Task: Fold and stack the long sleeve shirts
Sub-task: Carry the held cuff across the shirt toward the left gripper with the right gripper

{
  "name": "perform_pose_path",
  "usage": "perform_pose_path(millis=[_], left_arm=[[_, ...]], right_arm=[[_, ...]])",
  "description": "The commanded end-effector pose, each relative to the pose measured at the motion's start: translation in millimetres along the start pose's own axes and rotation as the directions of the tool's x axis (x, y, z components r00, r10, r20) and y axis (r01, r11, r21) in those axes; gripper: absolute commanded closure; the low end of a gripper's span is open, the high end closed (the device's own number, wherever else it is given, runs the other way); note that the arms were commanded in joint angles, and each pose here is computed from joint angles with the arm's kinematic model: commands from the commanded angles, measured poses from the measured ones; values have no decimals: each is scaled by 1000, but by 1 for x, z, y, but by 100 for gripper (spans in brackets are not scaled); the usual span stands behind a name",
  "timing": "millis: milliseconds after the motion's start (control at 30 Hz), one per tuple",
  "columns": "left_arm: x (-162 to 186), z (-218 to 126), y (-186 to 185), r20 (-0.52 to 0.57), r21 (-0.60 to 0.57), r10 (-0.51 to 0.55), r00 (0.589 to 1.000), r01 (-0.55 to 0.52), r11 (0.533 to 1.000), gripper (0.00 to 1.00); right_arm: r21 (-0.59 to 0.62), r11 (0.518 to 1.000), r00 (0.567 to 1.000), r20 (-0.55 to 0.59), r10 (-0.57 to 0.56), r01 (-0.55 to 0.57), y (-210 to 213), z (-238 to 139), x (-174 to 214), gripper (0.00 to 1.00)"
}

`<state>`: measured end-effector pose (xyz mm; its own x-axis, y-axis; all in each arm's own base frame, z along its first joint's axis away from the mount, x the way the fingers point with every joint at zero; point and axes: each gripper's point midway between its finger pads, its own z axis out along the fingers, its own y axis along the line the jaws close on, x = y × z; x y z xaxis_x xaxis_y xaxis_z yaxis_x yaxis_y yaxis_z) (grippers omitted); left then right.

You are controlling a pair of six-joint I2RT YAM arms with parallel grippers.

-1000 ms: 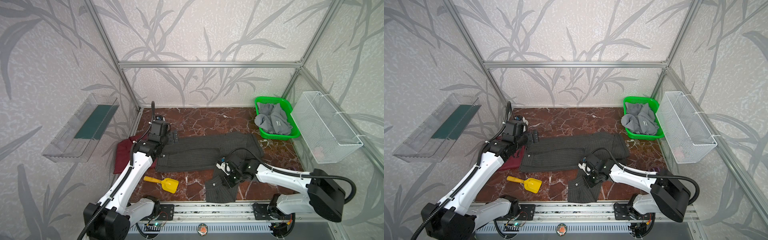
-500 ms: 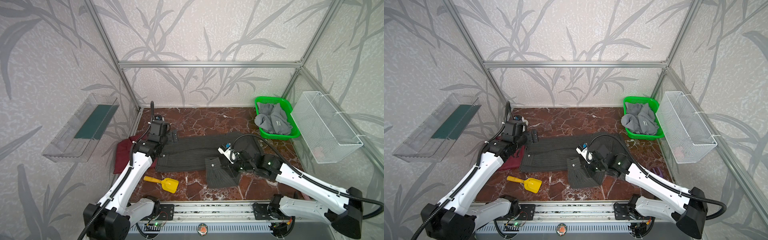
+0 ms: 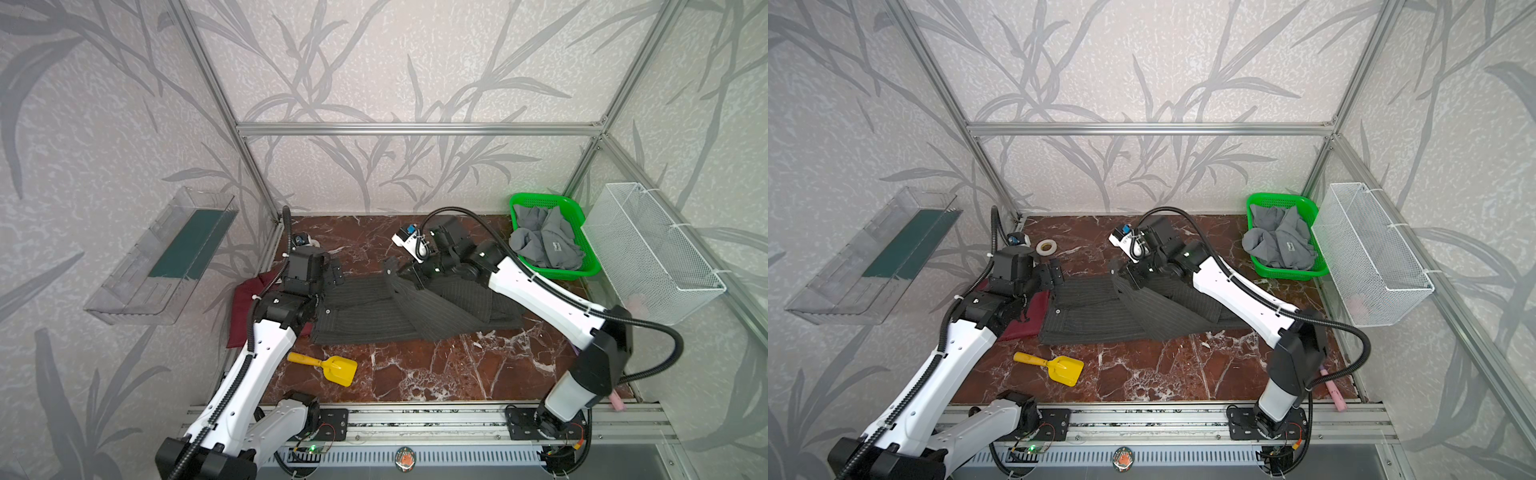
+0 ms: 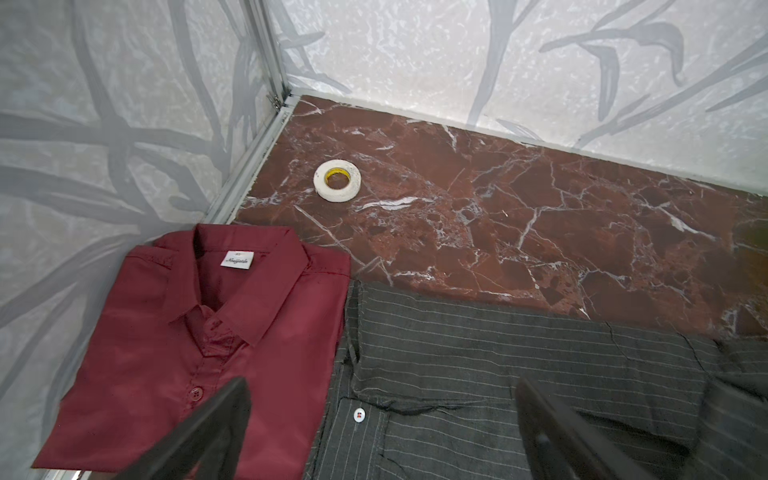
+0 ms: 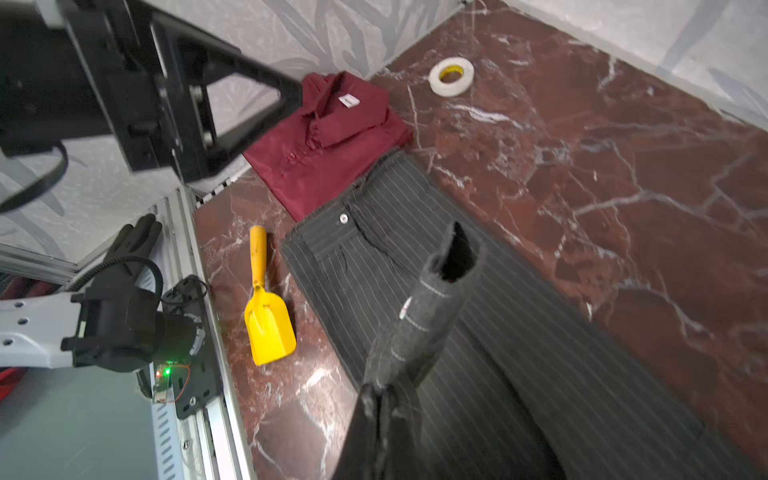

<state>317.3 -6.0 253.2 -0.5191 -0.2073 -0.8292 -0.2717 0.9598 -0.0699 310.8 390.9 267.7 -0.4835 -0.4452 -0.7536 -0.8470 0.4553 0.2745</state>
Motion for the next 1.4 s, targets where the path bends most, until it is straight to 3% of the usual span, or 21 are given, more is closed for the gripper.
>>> perform_pose_path(millis=[0, 133, 300, 500, 667, 1033, 1133, 1267, 1367], left_arm=[[-7, -5, 12, 45, -46, -30, 999, 32, 998, 1], [-7, -4, 15, 44, -53, -39, 998, 41, 998, 1], [-7, -3, 18, 42, -56, -51, 998, 53, 997, 1], [-7, -1, 20, 38, -56, -65, 997, 67, 996, 1], [-6, 0, 20, 31, -54, -69, 997, 70, 996, 1], [3, 13, 12, -22, -33, -48, 999, 47, 998, 1], [8, 21, 1, -51, 20, -24, 998, 25, 999, 1], [29, 39, -30, -118, 176, 30, 993, -9, 984, 1], [32, 40, -34, -98, 212, 52, 994, -30, 977, 1]], right_arm=[[-92, 994, 998, -18, -55, 53, 6, 13, -18, 100], [-185, 980, 995, -66, -80, 66, 8, 38, -35, 100], [-298, 954, 978, -192, -86, 25, 10, 78, -16, 100], [-376, 927, 975, -211, -72, -13, 13, 109, 1, 100], [-402, 914, 969, -239, -56, -46, 12, 133, 15, 100], [-291, 956, 959, -280, -44, -41, -18, 189, 46, 100], [-298, 954, 960, -272, -61, -24, -14, 190, 45, 100], [-360, 933, 968, -233, -89, -1, 3, 172, 30, 100], [-383, 923, 970, -207, -129, 41, 12, 156, 23, 100]])
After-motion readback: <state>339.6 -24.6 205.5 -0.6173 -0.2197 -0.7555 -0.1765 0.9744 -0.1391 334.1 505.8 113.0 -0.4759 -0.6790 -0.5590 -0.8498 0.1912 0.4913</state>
